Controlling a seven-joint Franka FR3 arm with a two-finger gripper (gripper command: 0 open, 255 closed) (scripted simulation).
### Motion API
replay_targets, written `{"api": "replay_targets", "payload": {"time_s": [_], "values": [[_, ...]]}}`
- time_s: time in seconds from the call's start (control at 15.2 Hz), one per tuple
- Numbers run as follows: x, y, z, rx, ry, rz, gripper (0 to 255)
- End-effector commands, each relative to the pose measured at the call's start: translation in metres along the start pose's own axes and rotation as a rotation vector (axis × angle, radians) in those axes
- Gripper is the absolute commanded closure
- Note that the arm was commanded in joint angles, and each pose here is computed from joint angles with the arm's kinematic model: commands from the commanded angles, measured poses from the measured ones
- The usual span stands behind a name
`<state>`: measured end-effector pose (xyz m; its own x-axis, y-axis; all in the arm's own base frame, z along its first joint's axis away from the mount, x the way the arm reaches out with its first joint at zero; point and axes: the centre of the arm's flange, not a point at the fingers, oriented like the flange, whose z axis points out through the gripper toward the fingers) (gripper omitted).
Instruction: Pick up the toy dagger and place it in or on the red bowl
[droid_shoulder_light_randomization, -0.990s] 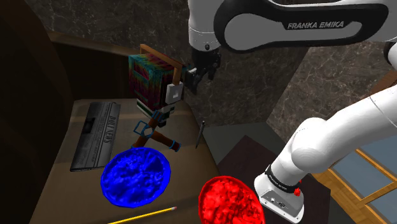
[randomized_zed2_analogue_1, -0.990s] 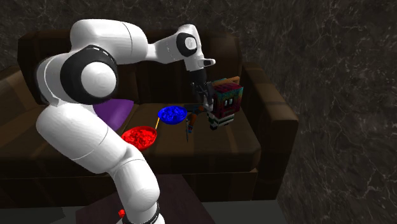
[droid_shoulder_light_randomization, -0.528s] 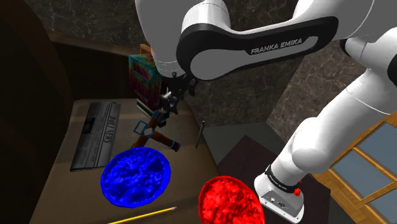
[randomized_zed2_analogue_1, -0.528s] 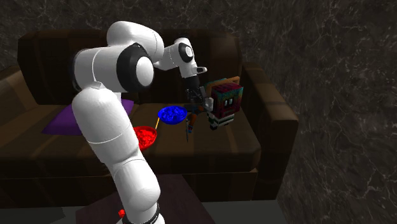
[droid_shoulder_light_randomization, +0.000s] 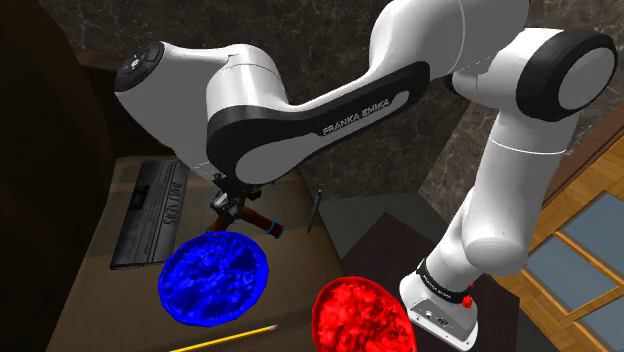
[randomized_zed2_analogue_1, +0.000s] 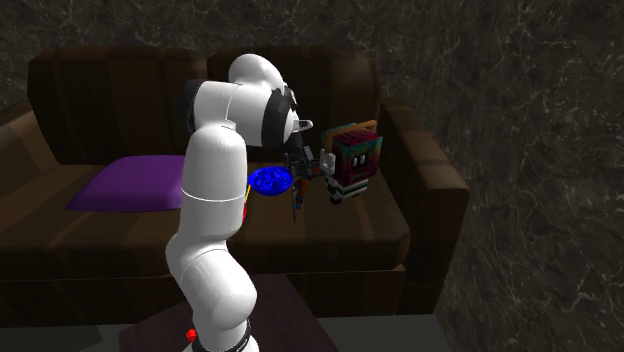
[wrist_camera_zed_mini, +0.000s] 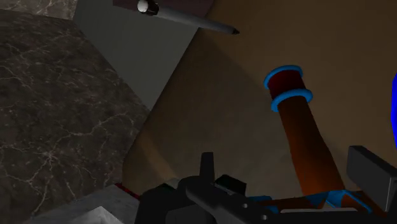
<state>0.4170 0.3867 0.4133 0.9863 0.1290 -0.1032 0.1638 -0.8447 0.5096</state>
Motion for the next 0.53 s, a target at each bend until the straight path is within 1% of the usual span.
{"api": "replay_targets", "payload": {"time_s": [0.0, 0.07, 0.13, 0.46], "values": [[0.006, -0.028, 0.008, -0.029, -0.015, -0.021, 0], [0.009, -0.042, 0.012, -0.043, -0.022, -0.032, 0], [0.01, -0.045, 0.013, -0.046, -0.023, -0.034, 0], [0.009, -0.044, 0.039, -0.046, -0.023, -0.034, 0]]}}
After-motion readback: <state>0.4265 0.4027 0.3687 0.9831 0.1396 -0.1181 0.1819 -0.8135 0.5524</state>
